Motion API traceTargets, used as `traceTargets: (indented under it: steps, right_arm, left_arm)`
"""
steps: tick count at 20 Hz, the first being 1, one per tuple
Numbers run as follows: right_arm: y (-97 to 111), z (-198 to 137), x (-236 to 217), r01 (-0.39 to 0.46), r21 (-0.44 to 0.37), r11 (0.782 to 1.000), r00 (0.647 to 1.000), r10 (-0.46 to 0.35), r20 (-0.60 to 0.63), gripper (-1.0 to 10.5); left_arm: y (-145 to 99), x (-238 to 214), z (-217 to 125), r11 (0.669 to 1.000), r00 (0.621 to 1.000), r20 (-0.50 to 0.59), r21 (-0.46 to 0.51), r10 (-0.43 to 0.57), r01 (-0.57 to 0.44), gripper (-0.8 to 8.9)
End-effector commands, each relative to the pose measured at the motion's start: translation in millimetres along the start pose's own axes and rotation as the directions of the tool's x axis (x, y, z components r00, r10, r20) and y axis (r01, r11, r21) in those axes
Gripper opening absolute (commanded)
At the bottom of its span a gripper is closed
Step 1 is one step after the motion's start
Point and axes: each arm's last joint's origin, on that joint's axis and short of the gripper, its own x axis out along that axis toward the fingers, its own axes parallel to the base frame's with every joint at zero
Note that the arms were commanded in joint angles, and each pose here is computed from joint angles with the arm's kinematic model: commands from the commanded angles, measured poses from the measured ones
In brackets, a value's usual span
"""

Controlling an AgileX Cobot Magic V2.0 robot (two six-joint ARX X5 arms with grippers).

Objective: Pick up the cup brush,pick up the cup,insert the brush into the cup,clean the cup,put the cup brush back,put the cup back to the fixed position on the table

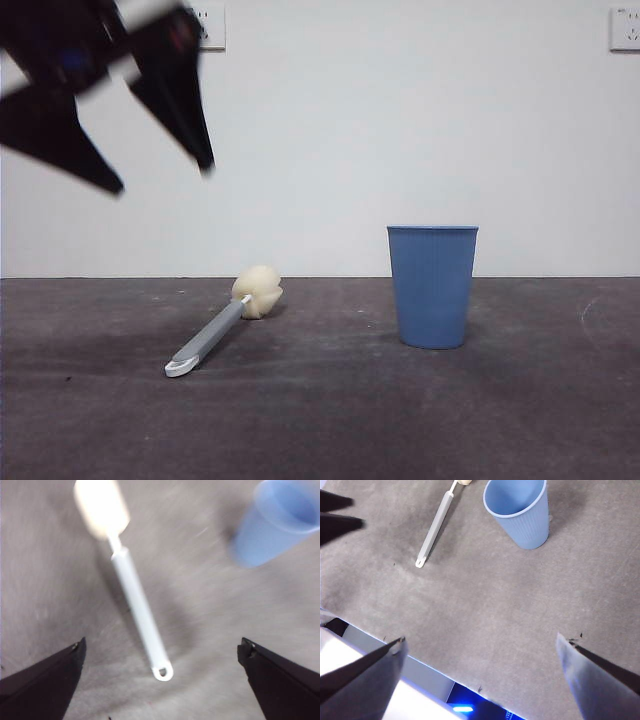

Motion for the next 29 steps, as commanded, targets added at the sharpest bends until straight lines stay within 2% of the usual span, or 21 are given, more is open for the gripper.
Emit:
traceTargets:
  steps: [1,8,21,22,23,26,27,29]
  right_arm:
    - [0,2,-1,0.002,-0.002,1.0,1.0,-0.002,0.012,5.0]
    - [0,2,-1,0.001,-0.001,1.0,1.0,-0.001,0.012,5.0]
    - [1,1,-1,-0.003,0.022,1.0,1.0,0.002,0.012,5.0]
    - [1,1,-1,-0.002,0.022,1.0,1.0,0.002,0.012,5.0]
    - [1,1,-1,-0.002,0.022,1.0,1.0,0.002,0.012,5.0]
    - [1,1,-1,-0.002,0.022,1.0,1.0,0.002,0.012,5.0]
    - [1,1,-1,-0.002,0.022,1.0,1.0,0.002,0.012,5.0]
    - [1,1,-1,-0.002,0.022,1.0,1.0,0.002,0.012,5.0]
  left_arm:
    - [-5,34,-3,0.999,0.998,-0.06,-0.037,0.013,-0.015,5.97]
    - [-9,97,-20,0.994,0.984,-0.157,-0.05,0.085,-0.094,5.97]
    - [-20,121,-37,0.981,0.964,-0.216,-0.077,0.158,-0.178,5.89]
    - [-21,121,-38,0.98,0.962,-0.212,-0.07,0.17,-0.189,5.38]
    - [-21,121,-38,0.979,0.961,-0.218,-0.068,0.171,-0.19,4.47]
    - [-22,120,-40,0.982,0.958,-0.241,-0.066,0.157,-0.178,1.02]
    - [-23,120,-40,0.984,0.959,-0.244,-0.069,0.146,-0.167,0.23]
    - [-23,120,-41,0.984,0.958,-0.246,-0.069,0.145,-0.166,-0.13]
